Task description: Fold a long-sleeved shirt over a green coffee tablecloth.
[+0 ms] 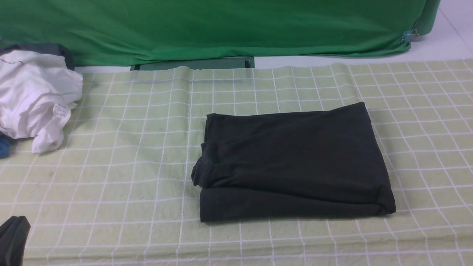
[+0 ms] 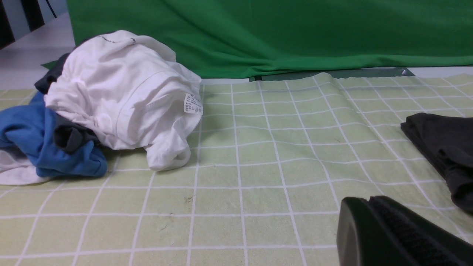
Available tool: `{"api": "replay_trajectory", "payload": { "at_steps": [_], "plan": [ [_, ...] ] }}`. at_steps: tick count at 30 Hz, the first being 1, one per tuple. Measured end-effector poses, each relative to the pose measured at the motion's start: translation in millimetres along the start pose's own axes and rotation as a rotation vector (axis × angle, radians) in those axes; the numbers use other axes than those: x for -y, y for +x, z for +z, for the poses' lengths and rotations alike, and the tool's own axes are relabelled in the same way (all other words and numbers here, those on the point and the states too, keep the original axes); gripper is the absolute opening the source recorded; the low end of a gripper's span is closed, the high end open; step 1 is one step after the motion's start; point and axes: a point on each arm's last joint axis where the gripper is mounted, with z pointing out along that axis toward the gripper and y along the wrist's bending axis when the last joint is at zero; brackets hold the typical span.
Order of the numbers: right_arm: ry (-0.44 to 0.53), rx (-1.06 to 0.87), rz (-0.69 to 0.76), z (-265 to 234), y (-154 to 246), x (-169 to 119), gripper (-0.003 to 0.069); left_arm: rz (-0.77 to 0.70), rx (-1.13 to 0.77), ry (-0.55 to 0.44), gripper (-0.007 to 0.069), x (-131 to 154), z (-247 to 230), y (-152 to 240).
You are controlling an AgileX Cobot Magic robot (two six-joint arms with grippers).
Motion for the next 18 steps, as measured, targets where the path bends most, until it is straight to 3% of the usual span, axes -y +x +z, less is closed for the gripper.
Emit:
{"api": "replay_trajectory", "payload": {
  "at_steps": [7, 18],
  "plan": [
    [0.000, 0.000, 0.000, 0.0, 0.0, 0.0, 0.0240, 0.009, 0.000, 0.061, 0.0013, 3.4, -0.1, 0.0],
    [0.000, 0.000, 0.000, 0.0, 0.0, 0.0, 0.0240, 0.009, 0.000, 0.062, 0.0014, 3.5, -0.1, 0.1]
  ]
}}
